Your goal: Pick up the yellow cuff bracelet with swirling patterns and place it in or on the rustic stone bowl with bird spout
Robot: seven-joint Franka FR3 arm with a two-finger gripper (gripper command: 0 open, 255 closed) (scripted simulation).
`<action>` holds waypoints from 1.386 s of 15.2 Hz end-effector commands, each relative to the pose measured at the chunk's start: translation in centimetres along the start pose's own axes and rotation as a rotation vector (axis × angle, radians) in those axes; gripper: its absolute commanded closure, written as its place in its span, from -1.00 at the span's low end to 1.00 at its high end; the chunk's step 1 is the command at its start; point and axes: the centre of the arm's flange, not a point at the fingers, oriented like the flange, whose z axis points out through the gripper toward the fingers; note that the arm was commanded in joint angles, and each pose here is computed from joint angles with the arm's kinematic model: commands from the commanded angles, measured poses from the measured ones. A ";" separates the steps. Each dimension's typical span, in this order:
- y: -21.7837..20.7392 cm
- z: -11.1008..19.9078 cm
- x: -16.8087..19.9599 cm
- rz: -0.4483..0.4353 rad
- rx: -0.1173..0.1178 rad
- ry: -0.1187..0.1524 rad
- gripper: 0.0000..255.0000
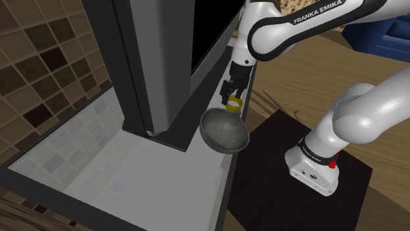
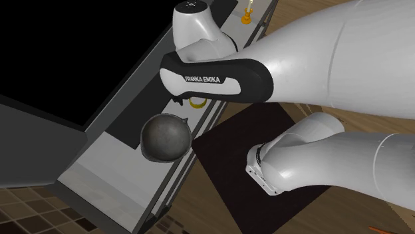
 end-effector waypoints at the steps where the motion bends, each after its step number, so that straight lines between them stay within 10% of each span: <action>1: 0.1 0.4 0.1 0.000 0.000 0.001 -1.00; 7: 0.1 0.4 0.1 0.000 0.000 0.001 -1.00; 8: 0.1 0.4 0.1 0.000 0.000 0.001 1.00; 21: -0.3 -1.7 -0.1 0.000 0.000 0.001 1.00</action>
